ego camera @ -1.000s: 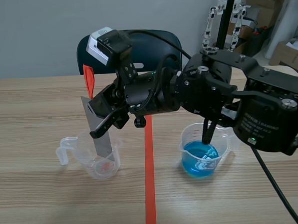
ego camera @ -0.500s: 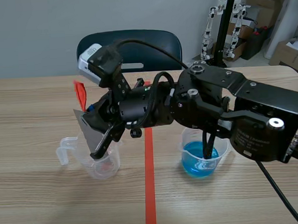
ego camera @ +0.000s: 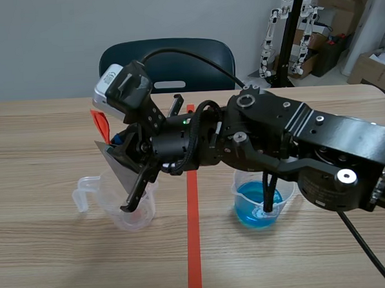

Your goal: Do the redox reaction experiment. put the plate into the left beaker

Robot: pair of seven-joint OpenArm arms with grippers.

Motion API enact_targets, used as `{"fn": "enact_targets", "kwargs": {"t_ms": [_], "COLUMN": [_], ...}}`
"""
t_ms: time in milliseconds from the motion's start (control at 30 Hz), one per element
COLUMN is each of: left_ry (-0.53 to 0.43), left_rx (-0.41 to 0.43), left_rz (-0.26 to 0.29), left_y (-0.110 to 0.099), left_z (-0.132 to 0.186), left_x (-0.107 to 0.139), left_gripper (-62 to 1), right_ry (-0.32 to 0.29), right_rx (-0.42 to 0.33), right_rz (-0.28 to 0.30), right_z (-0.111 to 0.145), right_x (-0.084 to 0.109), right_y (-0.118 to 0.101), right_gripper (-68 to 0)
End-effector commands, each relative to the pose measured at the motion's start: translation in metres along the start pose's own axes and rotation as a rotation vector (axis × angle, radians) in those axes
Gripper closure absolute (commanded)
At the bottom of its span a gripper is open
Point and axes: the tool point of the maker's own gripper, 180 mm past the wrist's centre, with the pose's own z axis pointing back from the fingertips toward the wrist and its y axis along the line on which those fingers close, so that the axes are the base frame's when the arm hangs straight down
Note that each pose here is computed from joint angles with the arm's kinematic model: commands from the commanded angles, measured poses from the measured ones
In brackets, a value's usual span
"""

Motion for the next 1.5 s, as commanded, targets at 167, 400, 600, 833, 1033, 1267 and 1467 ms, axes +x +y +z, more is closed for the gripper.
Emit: {"fn": "enact_targets", "kwargs": {"t_ms": [167,400,600,833,1033,1267,1467], "left_ry": [-0.013,-0.013,-0.013,-0.013,-0.013,-0.013,-0.013], "left_rx": [0.005,0.005,0.005,0.005,0.005,0.005,0.005], "left_rz": [-0.001,-0.001,-0.001,-0.001,-0.001,-0.001,-0.001], "left_y": [0.002,0.002,0.002,0.002,0.002,0.002,0.002], "left_z": [0.002,0.002,0.002,0.002,0.002,0.002,0.002], "left_x": [0.004,0.004,0.004,0.004,0.004,0.004,0.004], "left_gripper": [-54.0,-54.0,-54.0,-54.0,-54.0,-54.0,-54.0], "right_ry": [-0.054,-0.009,-0.01,-0.008,-0.008,-0.009,-0.009], "right_rx": [-0.011,-0.001,-0.097,-0.099,-0.098,-0.098,-0.098], "right_rz": [0.03,0.11,0.104,0.108,0.108,0.107,0.107], "right_z": [0.0,-0.002,-0.001,-0.001,-0.001,-0.001,-0.001], "right_x": [0.02,0.011,0.013,0.013,0.013,0.013,0.013], "right_y": [-0.008,-0.002,-0.02,-0.021,-0.021,-0.021,-0.021], "right_gripper": [-0.7,-45.5,-67.9,-67.9,-67.9,-67.9,-67.9]}}
